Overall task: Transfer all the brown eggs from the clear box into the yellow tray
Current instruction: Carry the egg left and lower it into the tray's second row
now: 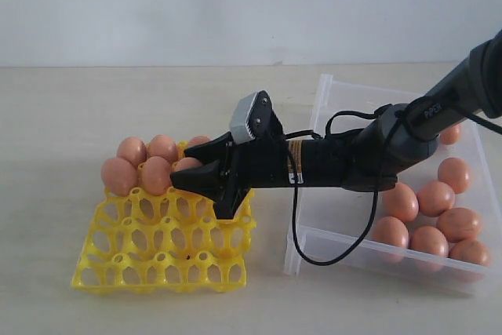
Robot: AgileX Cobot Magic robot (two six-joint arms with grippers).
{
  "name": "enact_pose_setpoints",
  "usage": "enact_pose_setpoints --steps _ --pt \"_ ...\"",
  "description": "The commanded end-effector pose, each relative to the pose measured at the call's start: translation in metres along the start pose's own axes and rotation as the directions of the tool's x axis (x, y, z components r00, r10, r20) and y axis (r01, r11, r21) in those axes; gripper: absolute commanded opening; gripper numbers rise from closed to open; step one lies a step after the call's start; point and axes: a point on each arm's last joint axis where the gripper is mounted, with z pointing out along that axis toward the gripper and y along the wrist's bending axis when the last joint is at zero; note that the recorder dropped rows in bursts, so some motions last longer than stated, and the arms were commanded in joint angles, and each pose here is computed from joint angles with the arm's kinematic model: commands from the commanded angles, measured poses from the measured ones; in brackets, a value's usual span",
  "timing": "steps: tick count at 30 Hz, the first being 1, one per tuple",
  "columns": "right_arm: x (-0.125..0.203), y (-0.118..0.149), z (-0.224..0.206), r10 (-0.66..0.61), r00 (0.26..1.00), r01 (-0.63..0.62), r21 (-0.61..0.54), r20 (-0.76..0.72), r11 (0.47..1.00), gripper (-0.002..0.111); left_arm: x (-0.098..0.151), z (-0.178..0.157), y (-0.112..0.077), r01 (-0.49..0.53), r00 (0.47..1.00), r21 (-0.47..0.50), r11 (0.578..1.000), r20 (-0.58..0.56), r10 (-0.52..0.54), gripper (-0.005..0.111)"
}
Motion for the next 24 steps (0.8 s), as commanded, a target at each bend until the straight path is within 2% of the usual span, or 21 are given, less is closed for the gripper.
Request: enact_pose_setpoints --steps 1,11,15,17,19,21,23,24 --pt "-0.0058 -0.0036 -0.0013 -0.044 0.999 0.043 0.029 0.011 0.999 0.0 0.0004 0.0001 -0.0003 0.005 1.0 0.005 1.0 0.004 -0.005 0.004" --pt "-0.0003 -0.0098 -0.0025 -0.045 0.995 0.053 0.095 -0.088 0.994 0.0 0.0004 0.0001 -0.0003 0.005 1.0 0.005 1.0 0.004 -0.005 0.004" --pt "-0.0004 -0.0095 -0.0025 -0.018 0.996 0.026 0.093 -0.085 0.995 0.0 0.0004 0.0001 -0.0003 0.005 1.0 0.005 1.0 0.004 -0.005 0.004" --pt "-0.0035 -0.0071 -0.0021 -0.023 0.998 0.026 0.068 -0.05 0.997 0.003 0.0004 0.0001 -0.0003 0.005 1.0 0.005 1.0 0.004 -0.005 0.004" --pt "-0.0086 -0.0041 -0.0018 -0.045 0.999 0.045 0.037 0.005 0.998 0.017 0.0004 0.0001 -0.0003 0.005 1.0 0.005 1.0 0.004 -0.005 0.004" --pt "-0.0096 -0.0058 -0.0019 -0.05 0.999 0.049 0.056 0.016 0.997 0.045 0.0004 0.0001 -0.0003 0.005 1.0 0.005 1.0 0.004 -0.005 0.004" --pt "-0.009 -0.0082 -0.002 -0.042 0.999 0.042 0.081 0.008 0.996 0.058 0.0004 0.0001 -0.0003 0.005 1.0 0.005 1.0 0.004 -0.005 0.004" --pt "-0.0088 -0.0083 -0.002 -0.044 0.999 0.043 0.083 0.006 0.996 0.058 0.0004 0.0001 -0.0003 0.005 1.0 0.005 1.0 0.004 -0.005 0.004"
